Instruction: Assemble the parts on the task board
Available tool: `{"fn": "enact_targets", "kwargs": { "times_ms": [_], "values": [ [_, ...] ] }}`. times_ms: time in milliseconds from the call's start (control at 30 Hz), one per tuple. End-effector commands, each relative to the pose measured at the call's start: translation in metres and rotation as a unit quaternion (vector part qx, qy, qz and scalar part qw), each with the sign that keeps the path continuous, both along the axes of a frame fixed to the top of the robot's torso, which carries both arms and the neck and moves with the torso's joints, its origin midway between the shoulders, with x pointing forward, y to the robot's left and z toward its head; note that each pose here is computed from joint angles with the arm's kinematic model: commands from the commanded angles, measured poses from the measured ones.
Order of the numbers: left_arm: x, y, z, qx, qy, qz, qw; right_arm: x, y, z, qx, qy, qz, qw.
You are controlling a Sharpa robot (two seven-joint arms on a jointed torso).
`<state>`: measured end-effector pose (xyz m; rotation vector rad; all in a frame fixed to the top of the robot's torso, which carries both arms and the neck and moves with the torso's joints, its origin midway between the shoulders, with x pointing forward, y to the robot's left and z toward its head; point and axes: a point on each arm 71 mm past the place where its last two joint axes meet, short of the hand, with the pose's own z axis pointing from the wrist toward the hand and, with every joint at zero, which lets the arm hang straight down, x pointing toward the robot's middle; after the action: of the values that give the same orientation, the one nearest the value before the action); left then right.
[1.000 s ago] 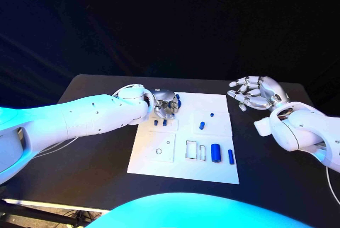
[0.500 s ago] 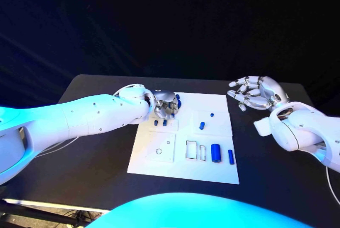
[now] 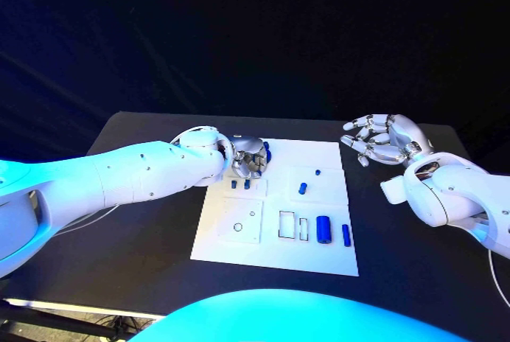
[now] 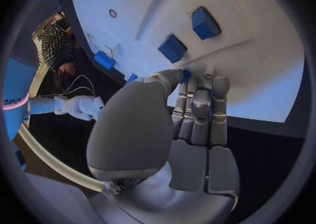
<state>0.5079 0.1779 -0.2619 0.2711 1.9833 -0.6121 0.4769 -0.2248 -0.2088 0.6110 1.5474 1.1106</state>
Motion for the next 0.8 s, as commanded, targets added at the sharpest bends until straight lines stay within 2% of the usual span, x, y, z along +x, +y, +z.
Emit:
{"fn": "enact_targets", "kwargs": {
  "times_ms": [33, 500, 667, 800],
  "values": [
    [-0.0008, -0.002, -0.0014, 0.006, 0.0, -0.004, 1.0, -0.001, 0.002, 0.001, 0.002, -0.006, 0.007, 1.0],
    [-0.0017, -0.002, 0.0027, -0.02, -0.019, 0.0, 1.0, -0.001, 0.002, 0.001, 0.002, -0.006, 0.008, 1.0],
    [-0.0032, 0.002, 0.0064, -0.041, -0.011, 0.011, 0.999, -0.001, 0.002, 0.001, 0.002, -0.006, 0.008, 1.0],
    [-0.0047, 0.01, 0.0136, -0.056, -0.001, 0.025, 0.998, -0.001, 0.002, 0.001, 0.002, -0.006, 0.007, 1.0]
  ]
}}
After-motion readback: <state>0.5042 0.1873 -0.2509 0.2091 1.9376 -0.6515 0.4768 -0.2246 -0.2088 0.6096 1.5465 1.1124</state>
